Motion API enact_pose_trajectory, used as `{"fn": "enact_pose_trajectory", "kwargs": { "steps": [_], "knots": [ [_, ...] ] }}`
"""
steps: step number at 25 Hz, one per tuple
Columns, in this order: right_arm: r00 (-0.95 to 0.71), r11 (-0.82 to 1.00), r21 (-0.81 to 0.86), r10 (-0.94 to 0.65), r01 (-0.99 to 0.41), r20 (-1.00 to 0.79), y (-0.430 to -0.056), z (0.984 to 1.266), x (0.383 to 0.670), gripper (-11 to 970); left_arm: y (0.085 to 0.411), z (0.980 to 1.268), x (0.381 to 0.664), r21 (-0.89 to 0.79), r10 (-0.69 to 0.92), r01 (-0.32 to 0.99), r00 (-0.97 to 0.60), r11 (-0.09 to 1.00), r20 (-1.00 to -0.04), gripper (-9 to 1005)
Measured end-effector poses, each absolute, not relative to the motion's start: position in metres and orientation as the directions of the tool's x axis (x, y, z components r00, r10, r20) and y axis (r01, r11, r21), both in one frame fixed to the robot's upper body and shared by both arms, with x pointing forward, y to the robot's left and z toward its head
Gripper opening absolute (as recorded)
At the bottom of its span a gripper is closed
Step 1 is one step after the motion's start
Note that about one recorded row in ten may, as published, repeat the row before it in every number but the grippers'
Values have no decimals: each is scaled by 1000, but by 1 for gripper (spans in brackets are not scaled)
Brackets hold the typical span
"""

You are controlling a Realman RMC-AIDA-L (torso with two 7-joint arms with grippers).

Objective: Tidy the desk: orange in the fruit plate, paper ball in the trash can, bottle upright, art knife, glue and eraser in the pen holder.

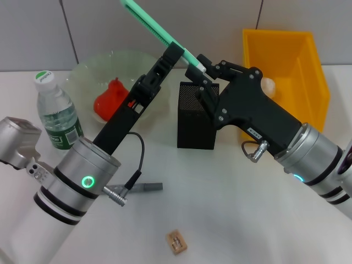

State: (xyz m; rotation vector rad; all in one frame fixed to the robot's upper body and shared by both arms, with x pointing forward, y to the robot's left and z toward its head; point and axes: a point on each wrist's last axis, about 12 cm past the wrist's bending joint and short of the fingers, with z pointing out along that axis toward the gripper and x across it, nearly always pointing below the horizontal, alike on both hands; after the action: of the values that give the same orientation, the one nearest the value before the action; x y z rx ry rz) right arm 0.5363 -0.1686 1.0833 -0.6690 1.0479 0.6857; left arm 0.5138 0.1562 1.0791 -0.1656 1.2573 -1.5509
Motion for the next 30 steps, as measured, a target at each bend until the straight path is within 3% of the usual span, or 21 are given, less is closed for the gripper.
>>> {"fn": "enact_pose_trajectory", "kwargs": {
  "steps": [12,16,18,21,26,27,30],
  "knots": [
    [341,613,-159,192,-774,-920,-170,1083,534,138,158,1076,513,-774,-781,615,-405,152,-475,235],
    [341,617,-158,191,-771,-920,-171,1083,534,142,160,1075,512,-776,-786,610,-398,157,-472,472],
    [341,619,-157,191,-770,-920,-171,1082,533,145,161,1075,513,-776,-787,610,-397,159,-473,677],
    [349,651,-131,217,-747,-912,-178,1083,530,148,171,1075,515,-757,-782,626,-371,188,-501,805],
    [340,686,-64,275,-725,-899,-192,1084,527,154,181,1074,517,-738,-771,640,-354,214,-530,803],
    [329,689,-38,297,-724,-897,-198,1084,527,156,200,1074,518,-681,-718,688,-339,252,-608,803],
    [302,687,16,340,-727,-891,-210,1086,528,159,209,1076,519,-642,-679,719,-333,266,-654,802]
  ]
}}
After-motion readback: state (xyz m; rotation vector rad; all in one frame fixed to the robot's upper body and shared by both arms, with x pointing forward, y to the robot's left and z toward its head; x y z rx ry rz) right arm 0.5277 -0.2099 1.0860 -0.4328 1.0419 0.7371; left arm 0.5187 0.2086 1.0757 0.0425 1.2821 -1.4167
